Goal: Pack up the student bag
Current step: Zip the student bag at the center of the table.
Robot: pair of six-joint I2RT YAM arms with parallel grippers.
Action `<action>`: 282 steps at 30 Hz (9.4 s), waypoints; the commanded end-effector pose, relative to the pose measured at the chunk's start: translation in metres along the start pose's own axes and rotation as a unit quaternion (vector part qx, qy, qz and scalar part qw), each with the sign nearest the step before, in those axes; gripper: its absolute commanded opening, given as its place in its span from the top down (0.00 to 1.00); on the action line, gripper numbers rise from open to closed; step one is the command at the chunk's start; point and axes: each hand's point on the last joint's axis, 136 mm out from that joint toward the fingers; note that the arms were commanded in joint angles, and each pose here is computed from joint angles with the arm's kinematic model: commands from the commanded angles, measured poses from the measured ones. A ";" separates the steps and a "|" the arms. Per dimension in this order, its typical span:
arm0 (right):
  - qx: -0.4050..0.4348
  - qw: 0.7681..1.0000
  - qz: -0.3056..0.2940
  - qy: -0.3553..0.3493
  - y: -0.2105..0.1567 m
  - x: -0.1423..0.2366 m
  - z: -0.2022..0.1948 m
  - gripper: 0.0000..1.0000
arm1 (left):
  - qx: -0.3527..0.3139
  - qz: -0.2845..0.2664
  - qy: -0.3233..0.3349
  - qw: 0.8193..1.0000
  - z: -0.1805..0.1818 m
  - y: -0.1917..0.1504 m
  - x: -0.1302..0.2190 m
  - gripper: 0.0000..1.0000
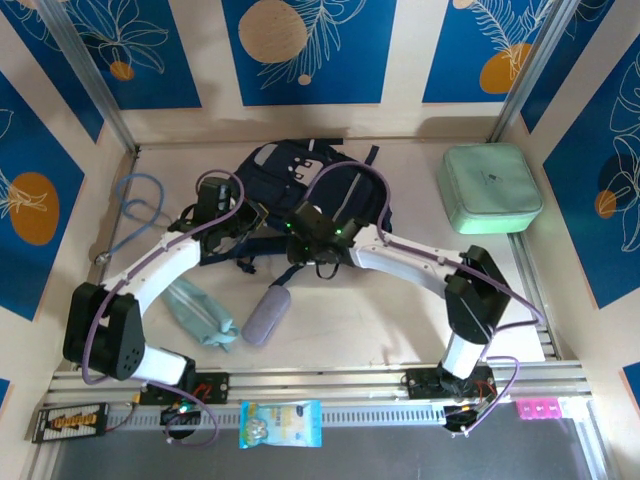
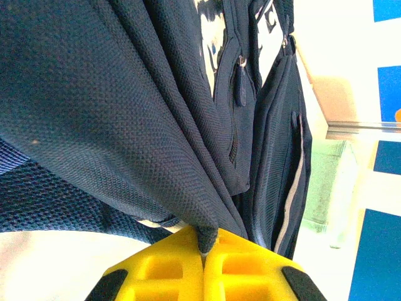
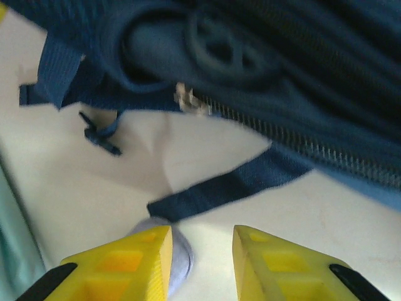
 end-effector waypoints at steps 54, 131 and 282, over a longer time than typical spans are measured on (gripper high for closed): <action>0.035 0.992 -0.063 -0.106 0.029 -0.018 -0.061 0.76 | -0.048 -0.011 -0.059 0.997 -0.030 0.008 -0.001 1.00; -0.029 0.991 0.083 0.097 -0.027 0.015 -0.051 1.00 | -0.123 0.004 0.117 0.985 0.077 0.038 -0.040 0.37; 0.029 0.977 0.129 0.166 -0.021 -0.051 0.054 1.00 | -0.038 0.029 0.175 0.983 0.096 0.002 -0.022 0.89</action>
Point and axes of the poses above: each hand's point on the last joint's axis, 136 mm out from that joint toward the fingers, its own x axis back along the fingers, its own z axis along the line the jaws close on, y = z × x, and after that the axes turned 10 degrees about -x, right-handed
